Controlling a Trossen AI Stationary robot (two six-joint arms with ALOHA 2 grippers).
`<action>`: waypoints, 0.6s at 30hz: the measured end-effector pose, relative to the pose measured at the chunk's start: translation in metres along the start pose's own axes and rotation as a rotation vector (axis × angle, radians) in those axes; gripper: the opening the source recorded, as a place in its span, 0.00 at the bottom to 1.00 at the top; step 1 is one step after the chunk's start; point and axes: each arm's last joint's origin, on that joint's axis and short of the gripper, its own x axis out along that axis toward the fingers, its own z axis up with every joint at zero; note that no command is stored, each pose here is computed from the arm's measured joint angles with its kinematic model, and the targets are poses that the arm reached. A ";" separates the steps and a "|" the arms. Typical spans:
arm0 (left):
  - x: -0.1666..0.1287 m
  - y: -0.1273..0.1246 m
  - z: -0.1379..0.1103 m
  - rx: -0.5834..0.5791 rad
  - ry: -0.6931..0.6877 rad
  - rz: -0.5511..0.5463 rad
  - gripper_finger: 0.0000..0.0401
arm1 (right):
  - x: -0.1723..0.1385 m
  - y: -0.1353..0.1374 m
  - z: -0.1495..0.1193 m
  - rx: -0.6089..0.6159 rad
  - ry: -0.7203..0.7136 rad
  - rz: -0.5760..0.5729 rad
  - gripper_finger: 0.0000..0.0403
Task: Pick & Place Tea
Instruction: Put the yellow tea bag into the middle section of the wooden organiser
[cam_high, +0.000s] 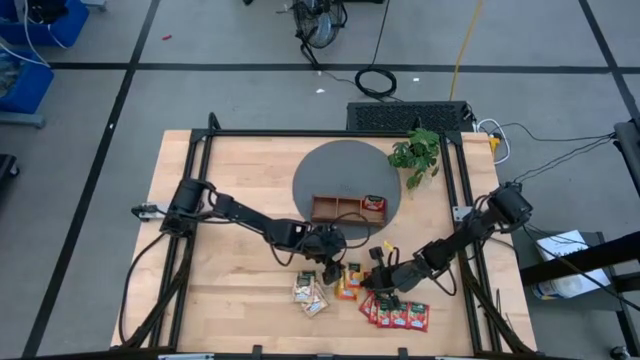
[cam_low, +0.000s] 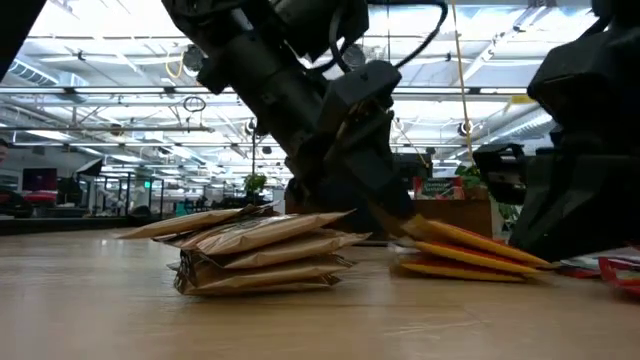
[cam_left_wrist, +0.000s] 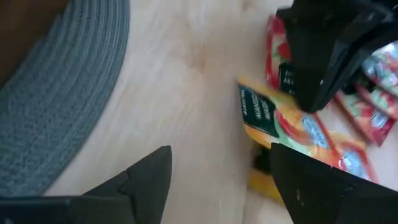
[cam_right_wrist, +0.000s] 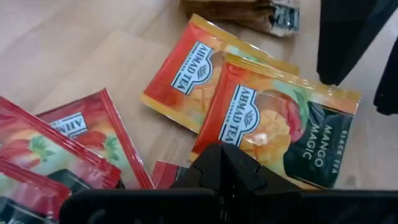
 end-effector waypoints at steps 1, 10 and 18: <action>0.002 0.001 -0.001 -0.001 0.004 -0.008 0.68 | 0.001 0.000 -0.001 0.001 0.002 -0.002 0.00; 0.011 0.002 0.001 -0.003 -0.004 -0.130 0.68 | 0.003 -0.004 -0.002 0.015 0.006 0.005 0.00; 0.011 0.006 0.005 -0.007 -0.015 -0.153 0.68 | 0.003 -0.004 -0.004 0.020 0.026 0.004 0.00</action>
